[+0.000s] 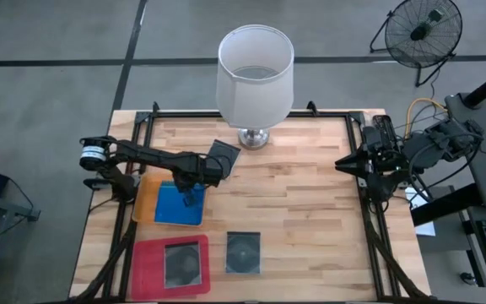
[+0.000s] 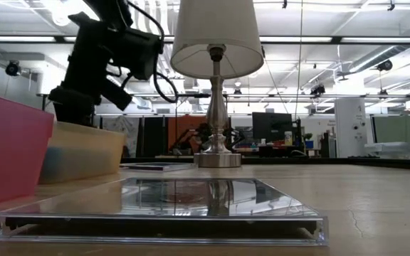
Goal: Pick & place jewel cases by type
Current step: Move the orange bin to the top left of the table
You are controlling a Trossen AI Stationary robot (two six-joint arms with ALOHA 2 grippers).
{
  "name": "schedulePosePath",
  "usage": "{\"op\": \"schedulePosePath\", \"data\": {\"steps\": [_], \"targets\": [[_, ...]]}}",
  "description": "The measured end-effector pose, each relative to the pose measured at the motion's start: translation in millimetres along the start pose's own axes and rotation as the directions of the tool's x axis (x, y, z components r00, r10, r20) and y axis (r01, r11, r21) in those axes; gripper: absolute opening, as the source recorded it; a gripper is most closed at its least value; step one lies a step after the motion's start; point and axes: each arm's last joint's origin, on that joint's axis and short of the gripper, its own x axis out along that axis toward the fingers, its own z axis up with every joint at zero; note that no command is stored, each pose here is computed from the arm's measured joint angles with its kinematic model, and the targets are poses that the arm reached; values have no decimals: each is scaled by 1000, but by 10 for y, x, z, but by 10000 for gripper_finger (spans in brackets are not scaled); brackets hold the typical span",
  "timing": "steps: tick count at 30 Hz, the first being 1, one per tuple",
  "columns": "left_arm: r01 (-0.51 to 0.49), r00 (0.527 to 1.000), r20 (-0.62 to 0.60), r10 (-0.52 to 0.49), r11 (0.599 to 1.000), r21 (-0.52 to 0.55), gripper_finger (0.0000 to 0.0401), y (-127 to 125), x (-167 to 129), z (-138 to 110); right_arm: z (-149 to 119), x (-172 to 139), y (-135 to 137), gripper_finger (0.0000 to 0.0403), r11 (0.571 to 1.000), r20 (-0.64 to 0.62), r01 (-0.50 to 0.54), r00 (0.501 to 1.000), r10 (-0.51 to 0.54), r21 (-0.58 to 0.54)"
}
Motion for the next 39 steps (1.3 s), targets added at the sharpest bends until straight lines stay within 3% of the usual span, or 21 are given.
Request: {"op": "schedulePosePath", "data": {"steps": [3, 17, 33, 39], "targets": [[9, 1000, 11, -8, 1000, -11, 0, 46, 65, 30, 0, 0, 0, 56, 1000, 0, 1, 1000, -1, 8], [-150, 988, 24, 150, 989, -1, 0, 319, 197, 91, 8, -4, -14, 56, 999, 29, 40, 999, -40, 11], [-272, 962, 12, 274, 960, -70, 0, 644, 378, 137, 8, -5, -16, 56, 999, 31, 43, 999, -44, 31], [-296, 955, -4, 296, 954, -48, 0, 795, 389, 166, 8, -5, -16, 56, 998, 31, 42, 999, -44, 39]]}}
